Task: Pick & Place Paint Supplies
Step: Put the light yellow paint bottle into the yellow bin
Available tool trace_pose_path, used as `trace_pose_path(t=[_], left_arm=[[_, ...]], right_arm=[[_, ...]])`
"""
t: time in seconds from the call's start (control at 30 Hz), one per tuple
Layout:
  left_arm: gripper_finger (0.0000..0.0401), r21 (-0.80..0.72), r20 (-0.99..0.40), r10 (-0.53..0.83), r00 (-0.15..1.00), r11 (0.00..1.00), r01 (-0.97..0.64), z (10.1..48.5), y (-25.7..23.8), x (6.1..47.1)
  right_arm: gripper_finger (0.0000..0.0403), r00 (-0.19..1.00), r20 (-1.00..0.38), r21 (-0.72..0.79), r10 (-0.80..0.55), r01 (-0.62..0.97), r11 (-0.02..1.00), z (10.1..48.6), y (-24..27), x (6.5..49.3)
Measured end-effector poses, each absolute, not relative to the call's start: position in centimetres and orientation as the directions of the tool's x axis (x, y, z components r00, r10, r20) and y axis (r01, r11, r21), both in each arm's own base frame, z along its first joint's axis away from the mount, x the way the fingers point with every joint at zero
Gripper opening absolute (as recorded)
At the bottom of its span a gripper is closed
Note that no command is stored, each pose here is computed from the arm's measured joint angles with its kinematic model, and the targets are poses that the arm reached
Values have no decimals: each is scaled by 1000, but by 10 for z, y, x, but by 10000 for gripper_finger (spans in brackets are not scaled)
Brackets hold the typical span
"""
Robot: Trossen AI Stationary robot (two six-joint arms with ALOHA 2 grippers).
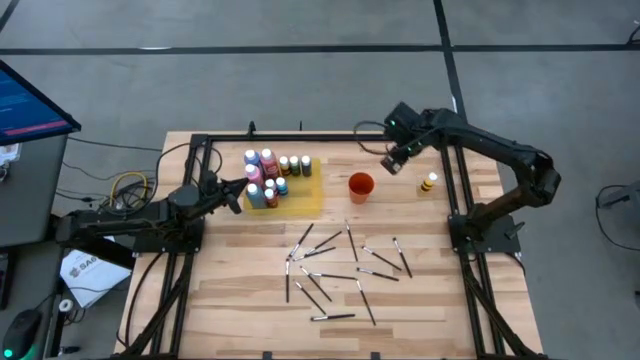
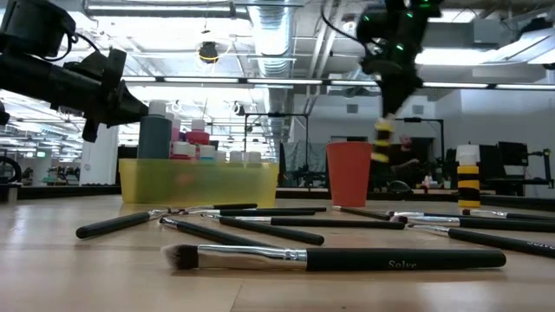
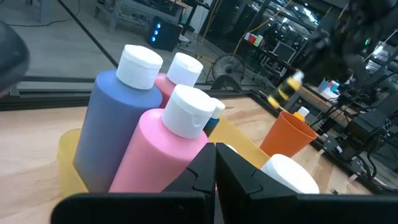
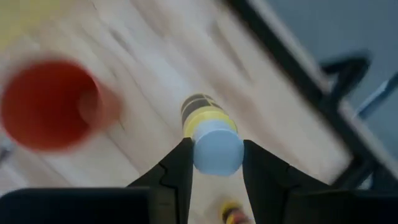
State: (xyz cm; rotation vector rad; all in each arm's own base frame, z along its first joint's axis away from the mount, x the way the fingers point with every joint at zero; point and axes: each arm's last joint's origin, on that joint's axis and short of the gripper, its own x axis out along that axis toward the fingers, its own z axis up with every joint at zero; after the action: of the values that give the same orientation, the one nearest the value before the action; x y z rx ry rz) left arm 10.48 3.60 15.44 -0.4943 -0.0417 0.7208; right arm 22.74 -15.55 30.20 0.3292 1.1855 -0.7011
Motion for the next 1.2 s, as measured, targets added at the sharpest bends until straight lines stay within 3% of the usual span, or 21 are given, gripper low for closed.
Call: trace_pose_path(t=[0.23,0.67,0.9,1.2], left_arm=[[1,-448,-130,642,756,642,-623,154,36,105],[1,-450,-127,642,756,642,-621,155,36,105],[1,-451,-124,642,757,643,-619,155,36,105],[1,-454,-119,642,757,643,-617,155,36,105]], right_arm=[[108,305,-883,-141,-357,552,822,332,-165,289],[109,419,-860,-182,-293,284,941,330,-131,405],[109,388,-889,-192,-245,171,966,299,-111,441],[109,282,-932,-193,-226,139,971,246,-124,460]])
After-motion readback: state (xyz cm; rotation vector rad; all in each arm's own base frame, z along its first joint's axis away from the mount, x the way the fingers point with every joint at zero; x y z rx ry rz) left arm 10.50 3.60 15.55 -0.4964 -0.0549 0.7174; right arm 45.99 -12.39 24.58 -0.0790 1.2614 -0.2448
